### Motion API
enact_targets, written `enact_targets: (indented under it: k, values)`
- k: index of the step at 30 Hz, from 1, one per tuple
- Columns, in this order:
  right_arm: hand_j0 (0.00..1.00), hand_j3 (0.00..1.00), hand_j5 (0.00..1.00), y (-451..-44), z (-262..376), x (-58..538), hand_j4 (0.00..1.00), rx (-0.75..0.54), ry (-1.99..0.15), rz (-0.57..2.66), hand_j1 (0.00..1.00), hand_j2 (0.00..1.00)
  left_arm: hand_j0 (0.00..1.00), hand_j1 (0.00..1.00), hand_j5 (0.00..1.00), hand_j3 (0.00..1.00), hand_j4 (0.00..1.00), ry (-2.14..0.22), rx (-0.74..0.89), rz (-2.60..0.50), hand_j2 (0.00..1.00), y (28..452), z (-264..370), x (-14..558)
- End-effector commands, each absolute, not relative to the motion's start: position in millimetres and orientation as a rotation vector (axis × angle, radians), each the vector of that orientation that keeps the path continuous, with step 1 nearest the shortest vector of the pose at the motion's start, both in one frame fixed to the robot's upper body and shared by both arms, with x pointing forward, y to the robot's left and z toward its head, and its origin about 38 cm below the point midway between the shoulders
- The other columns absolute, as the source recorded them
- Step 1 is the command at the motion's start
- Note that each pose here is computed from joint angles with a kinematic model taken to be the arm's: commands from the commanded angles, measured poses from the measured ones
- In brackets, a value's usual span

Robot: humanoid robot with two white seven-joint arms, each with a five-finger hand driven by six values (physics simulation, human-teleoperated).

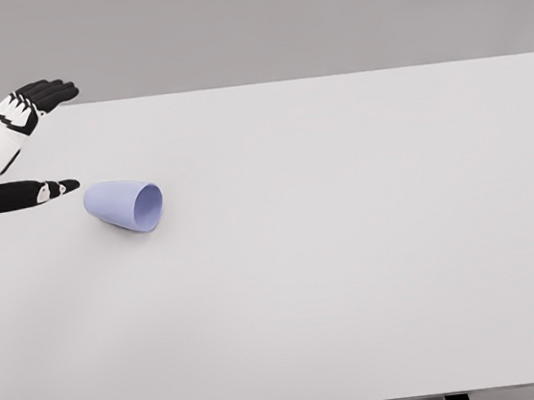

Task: Flip the cup with left arm and place it on the table

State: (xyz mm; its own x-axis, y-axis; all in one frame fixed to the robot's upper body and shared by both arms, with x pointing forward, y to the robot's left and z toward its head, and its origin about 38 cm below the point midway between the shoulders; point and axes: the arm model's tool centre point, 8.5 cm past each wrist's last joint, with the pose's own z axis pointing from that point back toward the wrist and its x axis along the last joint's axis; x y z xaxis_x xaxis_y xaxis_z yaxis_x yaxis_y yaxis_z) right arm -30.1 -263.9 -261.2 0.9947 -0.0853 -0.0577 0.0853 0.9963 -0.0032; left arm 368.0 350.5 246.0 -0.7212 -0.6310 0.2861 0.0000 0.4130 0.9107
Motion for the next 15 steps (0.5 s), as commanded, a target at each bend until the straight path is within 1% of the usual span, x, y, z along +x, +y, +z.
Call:
enact_targets:
  k: [1,15]
  values:
    - [1.0,1.0,1.0,-264.0,-261.3,-29.9,1.0,-0.001,0.057,-0.085,1.0,1.0,1.0,1.0,1.0,1.0,1.0,-2.059,0.531,-1.321,1.0,350.8,247.3,367.8]
    - [1.0,1.0,1.0,-263.9,-261.1,-32.3,1.0,0.0,0.062,-0.087,1.0,1.0,1.0,1.0,1.0,1.0,1.0,-2.044,0.575,-1.408,1.0,344.8,250.5,365.3]
